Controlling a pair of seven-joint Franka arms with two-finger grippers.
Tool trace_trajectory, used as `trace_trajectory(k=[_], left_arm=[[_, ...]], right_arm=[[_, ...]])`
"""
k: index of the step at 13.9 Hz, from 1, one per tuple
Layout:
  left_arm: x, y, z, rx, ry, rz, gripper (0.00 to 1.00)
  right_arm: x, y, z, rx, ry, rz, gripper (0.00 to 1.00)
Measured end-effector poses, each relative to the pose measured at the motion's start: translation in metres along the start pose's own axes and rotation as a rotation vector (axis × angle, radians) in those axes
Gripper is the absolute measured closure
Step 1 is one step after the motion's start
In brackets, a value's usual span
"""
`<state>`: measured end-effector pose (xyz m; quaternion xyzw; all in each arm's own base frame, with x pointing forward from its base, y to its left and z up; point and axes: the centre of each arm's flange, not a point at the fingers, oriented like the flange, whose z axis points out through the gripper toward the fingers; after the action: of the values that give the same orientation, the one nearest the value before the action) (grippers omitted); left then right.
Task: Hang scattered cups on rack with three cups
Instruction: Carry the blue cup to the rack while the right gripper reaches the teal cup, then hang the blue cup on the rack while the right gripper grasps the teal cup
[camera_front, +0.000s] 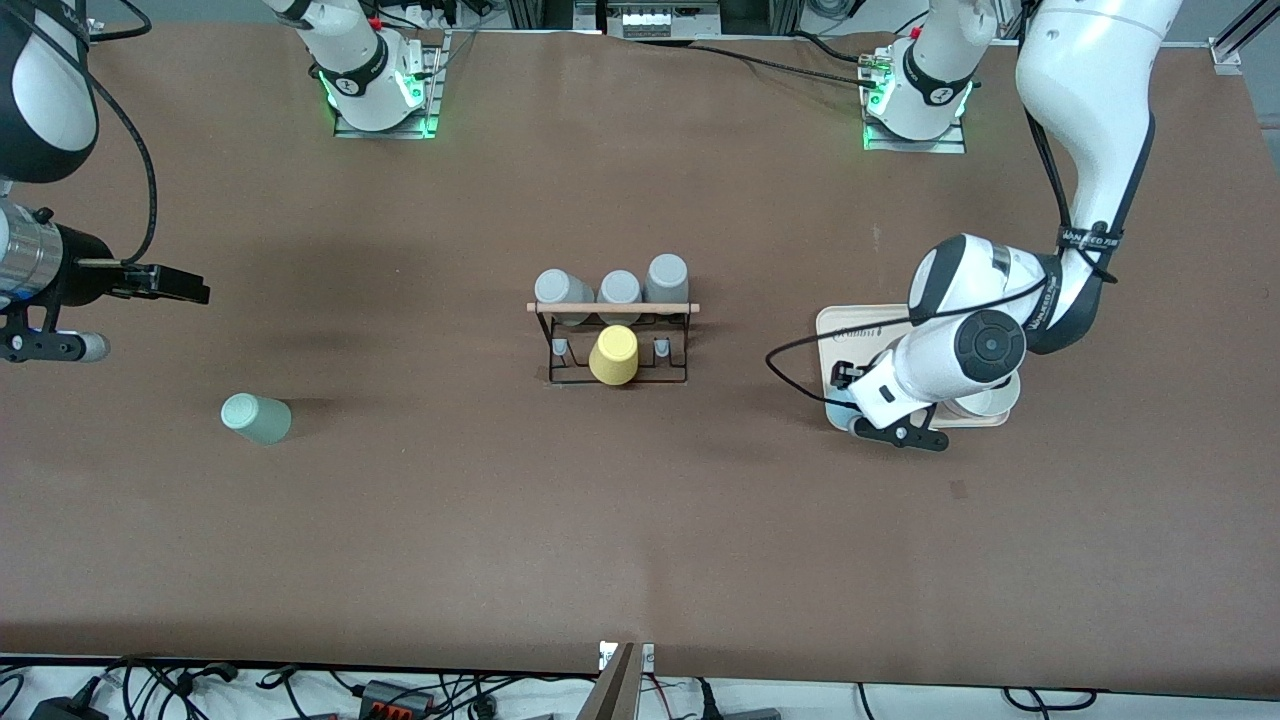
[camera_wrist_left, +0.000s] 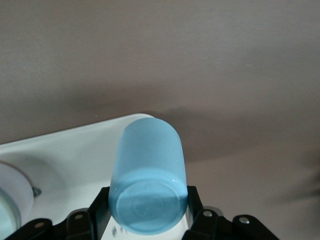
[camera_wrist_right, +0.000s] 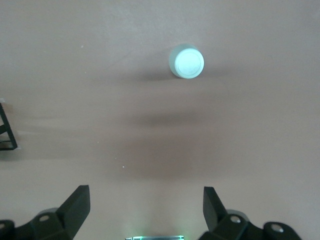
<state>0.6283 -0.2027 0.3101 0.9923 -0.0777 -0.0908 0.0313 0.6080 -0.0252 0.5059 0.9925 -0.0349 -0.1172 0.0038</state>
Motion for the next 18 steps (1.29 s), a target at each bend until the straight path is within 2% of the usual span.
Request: trace_trajectory(k=[3, 7, 9, 11, 14, 18], left_arm=[[-0.012, 0.082, -0.055, -0.077, 0.003, -0.109, 0.36], [-0.031, 0.168, -0.075, -0.172, -0.012, -0.284, 0.36], [-0.034, 0.182, -0.086, -0.203, -0.012, -0.347, 0.36], [-0.037, 0.194, -0.082, -0.203, -0.023, -0.373, 0.36], [-0.039, 0.22, -0.066, -0.199, -0.04, -0.392, 0.36], [-0.029, 0.223, -0.059, -0.199, -0.052, -0.401, 0.36]], right_arm=[[0.019, 0.001, 0.024, -0.01, -0.011, -0.004, 0.0], [0.047, 0.019, 0.059, -0.05, 0.001, -0.019, 0.0], [0.063, 0.032, 0.081, -0.05, 0.013, -0.032, 0.0], [0.082, 0.039, 0.108, -0.058, 0.032, -0.048, 0.0], [0.11, 0.04, 0.154, -0.069, 0.071, -0.061, 0.0], [0.13, 0.039, 0.207, -0.07, 0.123, -0.072, 0.0]])
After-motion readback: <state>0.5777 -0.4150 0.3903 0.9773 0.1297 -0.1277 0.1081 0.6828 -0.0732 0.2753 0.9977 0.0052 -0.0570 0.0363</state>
